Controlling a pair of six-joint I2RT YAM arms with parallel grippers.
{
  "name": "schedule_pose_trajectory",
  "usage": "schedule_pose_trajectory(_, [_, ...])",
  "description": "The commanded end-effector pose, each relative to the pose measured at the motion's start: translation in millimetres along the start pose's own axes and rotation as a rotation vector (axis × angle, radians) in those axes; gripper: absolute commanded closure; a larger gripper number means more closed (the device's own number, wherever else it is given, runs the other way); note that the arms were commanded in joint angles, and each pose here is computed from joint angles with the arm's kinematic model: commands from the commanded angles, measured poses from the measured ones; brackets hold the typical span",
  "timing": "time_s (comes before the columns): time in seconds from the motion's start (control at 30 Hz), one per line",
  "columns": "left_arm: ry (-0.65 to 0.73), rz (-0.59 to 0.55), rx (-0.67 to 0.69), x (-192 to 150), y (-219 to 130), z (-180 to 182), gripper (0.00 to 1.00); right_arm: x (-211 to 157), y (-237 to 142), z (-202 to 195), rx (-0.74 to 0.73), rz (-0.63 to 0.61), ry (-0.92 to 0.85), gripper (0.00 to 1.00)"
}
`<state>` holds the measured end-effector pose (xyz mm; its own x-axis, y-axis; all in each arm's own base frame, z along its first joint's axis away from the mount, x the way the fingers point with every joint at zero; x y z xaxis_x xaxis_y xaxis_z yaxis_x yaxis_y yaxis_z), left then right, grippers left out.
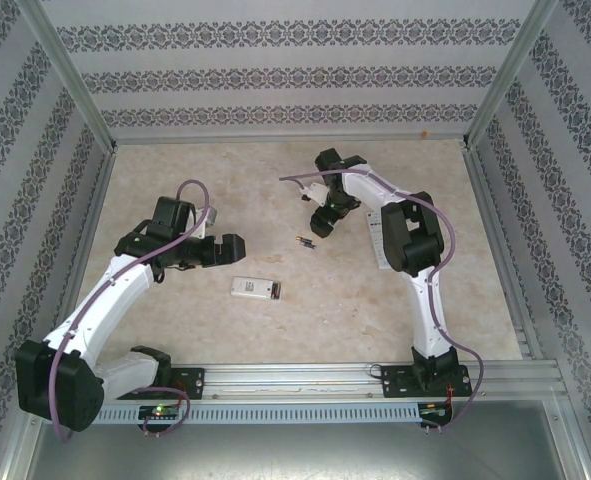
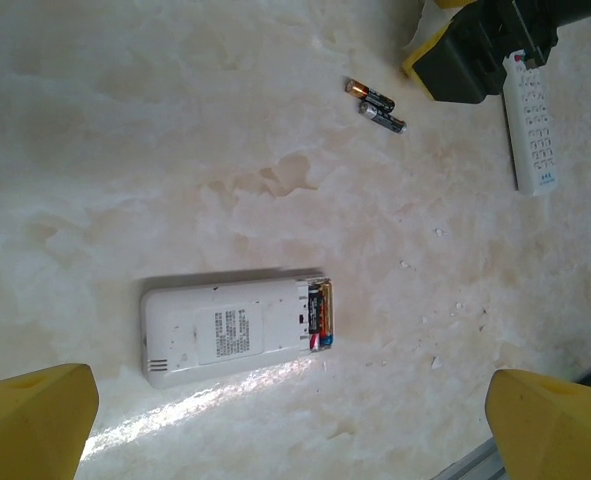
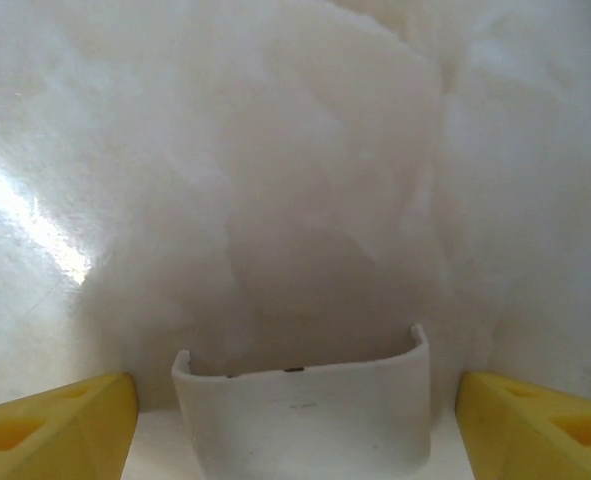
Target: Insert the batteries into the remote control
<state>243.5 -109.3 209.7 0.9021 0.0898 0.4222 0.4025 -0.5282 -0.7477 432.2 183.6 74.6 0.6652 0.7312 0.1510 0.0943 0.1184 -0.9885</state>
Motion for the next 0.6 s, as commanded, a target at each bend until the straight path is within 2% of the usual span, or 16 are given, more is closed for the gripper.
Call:
schedule_pose_trajectory(0.0, [0.002,-0.004,-0.024,0.3,4.1,-2.6,0.0,-16.5,3.9,6.0,-0.026,0.09,-0.056,0.22])
schedule_pose_trajectory(0.2, [0.019,-0.003,-0.012,-4.1,2.9,0.0,0.0,-18.6,1.7,9.2,-0.082,0.11,-0.101,0.46])
schedule_pose_trajectory(0.27, [0.019,-0.005,-0.006,-4.8,2.7,0.7,0.0,-14.2,-10.3,11.0,-0.1,0.085,-0.106,0.47])
schedule_pose_trajectory(0.4, [0.022,-0.032,0.002,-0.5,0.7,0.3,0.0,-9.4,-60.3,23.2,-0.106,-0.028,-0.111,0.52])
schedule_pose_trajectory(0.57, [0.038,-0.099,0.008,8.5,-4.7,-1.8,0.0,-30.2,-105.6,80.8,-0.048,-0.117,-0.201,0.51])
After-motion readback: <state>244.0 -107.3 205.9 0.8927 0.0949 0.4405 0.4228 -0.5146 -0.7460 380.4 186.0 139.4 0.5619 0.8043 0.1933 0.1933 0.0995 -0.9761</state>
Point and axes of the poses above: each hand's point on the last joint's axis, 136 mm out from that joint toward the fingers, its own y axis out along the fingers, its own z axis along the line the jaws close on, x = y × z, the point moved 6 cm from there along -y, back along the fingers, and after that the axes turned 3 degrees about y, right-handed, at the moved point
